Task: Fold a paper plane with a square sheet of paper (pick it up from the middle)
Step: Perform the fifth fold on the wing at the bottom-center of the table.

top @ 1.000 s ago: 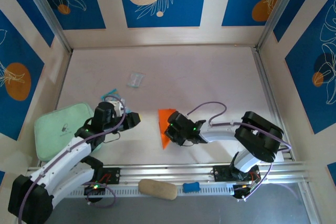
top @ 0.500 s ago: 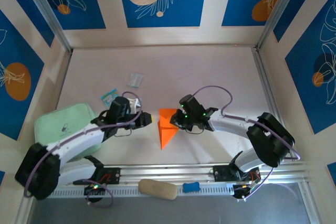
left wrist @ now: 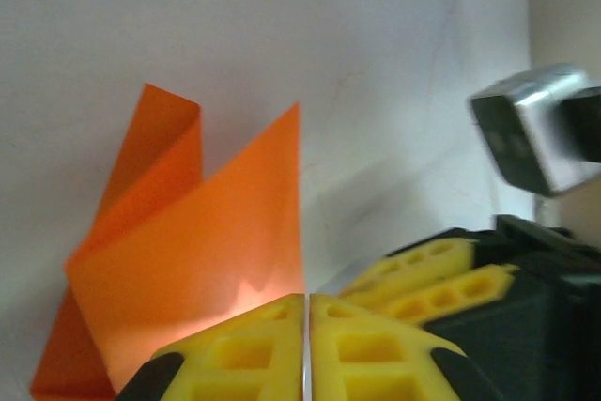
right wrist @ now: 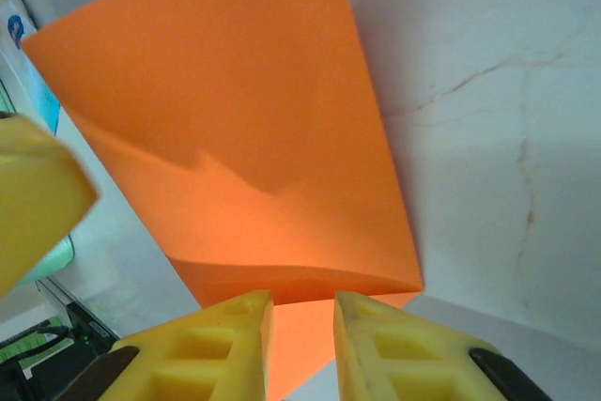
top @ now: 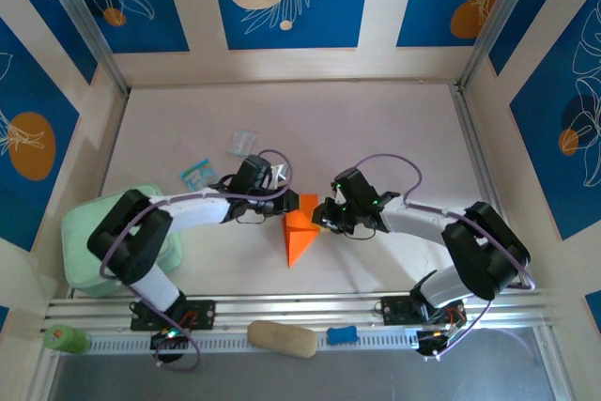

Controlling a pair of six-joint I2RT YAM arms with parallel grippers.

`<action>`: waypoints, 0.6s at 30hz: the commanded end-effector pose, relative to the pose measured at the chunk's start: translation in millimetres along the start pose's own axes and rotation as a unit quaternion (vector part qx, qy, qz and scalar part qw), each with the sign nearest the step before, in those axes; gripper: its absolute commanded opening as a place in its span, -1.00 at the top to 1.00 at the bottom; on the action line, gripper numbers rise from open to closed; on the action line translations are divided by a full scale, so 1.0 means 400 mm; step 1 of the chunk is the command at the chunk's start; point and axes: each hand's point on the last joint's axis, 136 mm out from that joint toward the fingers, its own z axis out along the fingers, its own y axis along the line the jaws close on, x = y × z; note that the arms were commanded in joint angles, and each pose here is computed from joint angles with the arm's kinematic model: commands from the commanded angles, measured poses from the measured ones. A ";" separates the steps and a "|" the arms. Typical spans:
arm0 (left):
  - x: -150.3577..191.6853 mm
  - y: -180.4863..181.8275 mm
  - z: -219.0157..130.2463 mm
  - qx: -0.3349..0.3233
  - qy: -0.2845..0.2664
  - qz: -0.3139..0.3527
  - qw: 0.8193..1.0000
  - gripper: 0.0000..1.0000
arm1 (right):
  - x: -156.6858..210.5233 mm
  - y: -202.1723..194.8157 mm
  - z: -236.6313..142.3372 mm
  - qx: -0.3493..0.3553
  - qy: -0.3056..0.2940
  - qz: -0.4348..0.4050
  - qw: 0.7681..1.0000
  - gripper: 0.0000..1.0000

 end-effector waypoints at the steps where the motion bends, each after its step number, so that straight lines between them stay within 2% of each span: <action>1: 0.003 0.061 0.025 -0.034 0.010 -0.010 0.999 0.87 | 0.016 -0.019 -0.006 -0.002 0.022 0.005 1.000 0.49; 5: 0.031 0.126 0.038 -0.035 0.014 -0.042 0.998 0.89 | 0.014 -0.038 -0.003 0.005 0.024 0.015 1.000 0.30; 11: 0.073 0.179 0.043 -0.027 0.023 -0.069 0.997 0.92 | 0.019 -0.044 0.012 0.004 0.039 0.026 0.999 0.26; 18: 0.085 0.189 0.045 0.002 0.016 -0.090 0.996 0.96 | 0.026 -0.012 0.034 -0.024 0.065 0.024 0.997 0.24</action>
